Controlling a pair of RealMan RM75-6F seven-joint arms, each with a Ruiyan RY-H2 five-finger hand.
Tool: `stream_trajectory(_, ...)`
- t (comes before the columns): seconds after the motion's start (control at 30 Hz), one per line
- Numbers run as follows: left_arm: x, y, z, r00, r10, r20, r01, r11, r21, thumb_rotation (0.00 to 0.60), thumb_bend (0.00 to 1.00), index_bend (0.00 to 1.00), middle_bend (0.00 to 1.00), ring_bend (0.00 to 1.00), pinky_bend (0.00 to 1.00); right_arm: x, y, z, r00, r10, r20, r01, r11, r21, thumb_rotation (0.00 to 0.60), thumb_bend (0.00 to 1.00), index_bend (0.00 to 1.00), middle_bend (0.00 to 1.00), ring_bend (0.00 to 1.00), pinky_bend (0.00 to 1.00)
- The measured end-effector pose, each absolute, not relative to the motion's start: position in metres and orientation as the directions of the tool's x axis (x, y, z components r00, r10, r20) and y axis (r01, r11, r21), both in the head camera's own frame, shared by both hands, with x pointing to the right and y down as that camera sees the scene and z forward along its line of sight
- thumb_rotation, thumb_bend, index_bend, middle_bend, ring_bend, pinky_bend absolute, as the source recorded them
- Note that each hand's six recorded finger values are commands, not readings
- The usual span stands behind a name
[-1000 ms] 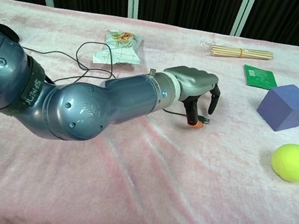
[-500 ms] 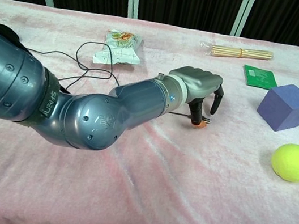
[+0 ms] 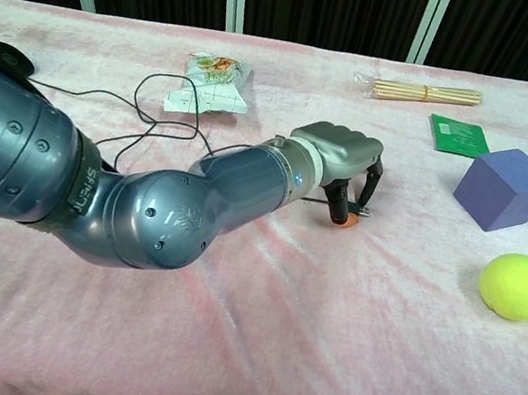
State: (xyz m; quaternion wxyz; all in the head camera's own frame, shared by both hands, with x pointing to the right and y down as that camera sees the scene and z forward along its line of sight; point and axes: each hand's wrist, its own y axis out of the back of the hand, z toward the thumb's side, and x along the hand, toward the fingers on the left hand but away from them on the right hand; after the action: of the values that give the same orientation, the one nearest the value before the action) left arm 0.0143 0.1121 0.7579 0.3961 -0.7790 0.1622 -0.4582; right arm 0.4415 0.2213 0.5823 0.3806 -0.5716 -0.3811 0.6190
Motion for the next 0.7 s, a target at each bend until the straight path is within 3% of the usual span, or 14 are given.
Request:
stream_trajectory(0.33, 0.01, 0.106, 0.752, 0.509, -0.643, 0.572, 0.108, -0.611, -0.784, 0.6, 0.33, 0.57, 0.2, 0.0, 0.0, 0.443, 0.22, 0.582, -0.063, 0.909, -0.413, -0.032, -0.415, -0.909, 0.6, 0.16, 0.0, 0.06, 0.22, 0.21)
stream_trajectory(0.7, 0.009, 0.09, 0.719, 0.538, -0.68, 0.498, 0.009, -0.586, -0.81, 0.6, 0.33, 0.57, 0.21, 0.0, 0.0, 0.441, 0.22, 0.585, -0.061, 0.907, -0.417, -0.039, -0.419, -0.907, 0.6, 0.16, 0.0, 0.06, 0.22, 0.21)
